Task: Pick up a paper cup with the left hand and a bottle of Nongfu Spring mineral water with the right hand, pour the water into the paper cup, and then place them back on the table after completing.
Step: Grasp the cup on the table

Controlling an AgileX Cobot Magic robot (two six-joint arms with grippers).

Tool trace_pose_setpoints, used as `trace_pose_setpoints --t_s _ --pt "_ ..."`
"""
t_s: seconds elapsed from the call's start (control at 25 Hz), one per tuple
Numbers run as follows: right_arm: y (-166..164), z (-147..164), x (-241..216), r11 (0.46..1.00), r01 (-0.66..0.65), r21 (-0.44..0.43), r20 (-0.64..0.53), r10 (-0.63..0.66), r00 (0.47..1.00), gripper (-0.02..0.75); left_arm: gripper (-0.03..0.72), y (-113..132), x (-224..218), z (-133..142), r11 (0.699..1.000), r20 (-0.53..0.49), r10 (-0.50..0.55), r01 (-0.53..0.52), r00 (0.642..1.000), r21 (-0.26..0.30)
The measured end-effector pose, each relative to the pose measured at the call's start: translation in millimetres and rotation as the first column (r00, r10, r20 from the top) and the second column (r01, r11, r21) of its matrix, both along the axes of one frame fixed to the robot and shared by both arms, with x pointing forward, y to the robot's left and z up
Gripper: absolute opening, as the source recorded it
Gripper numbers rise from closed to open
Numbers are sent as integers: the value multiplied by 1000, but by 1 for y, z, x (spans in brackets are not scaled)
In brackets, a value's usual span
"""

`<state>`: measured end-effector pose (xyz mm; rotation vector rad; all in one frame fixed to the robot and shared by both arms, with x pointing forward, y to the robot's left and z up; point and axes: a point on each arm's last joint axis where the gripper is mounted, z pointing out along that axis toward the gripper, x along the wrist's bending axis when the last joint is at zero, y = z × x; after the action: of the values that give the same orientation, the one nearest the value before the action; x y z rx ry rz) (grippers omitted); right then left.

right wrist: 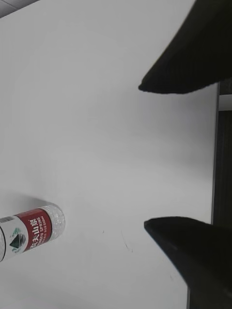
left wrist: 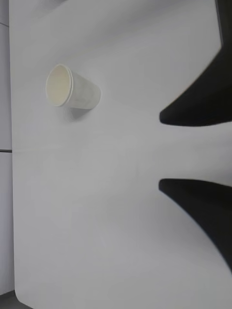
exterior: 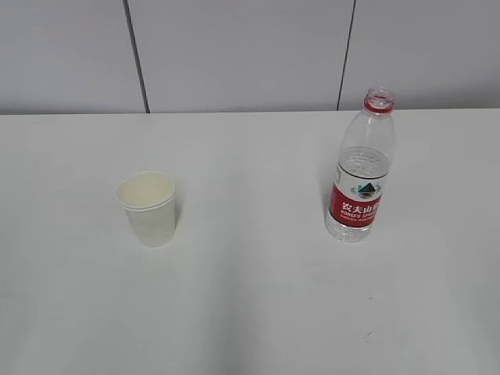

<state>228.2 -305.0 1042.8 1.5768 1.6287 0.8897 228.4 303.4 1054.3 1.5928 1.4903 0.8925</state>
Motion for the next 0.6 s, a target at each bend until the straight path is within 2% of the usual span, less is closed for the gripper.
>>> trace_pose_setpoints --t_s 0.6 --pt "0 0 0 1000 0 0 0 0 1000 587 240 0 0 0 1000 0 0 0 1000 0"
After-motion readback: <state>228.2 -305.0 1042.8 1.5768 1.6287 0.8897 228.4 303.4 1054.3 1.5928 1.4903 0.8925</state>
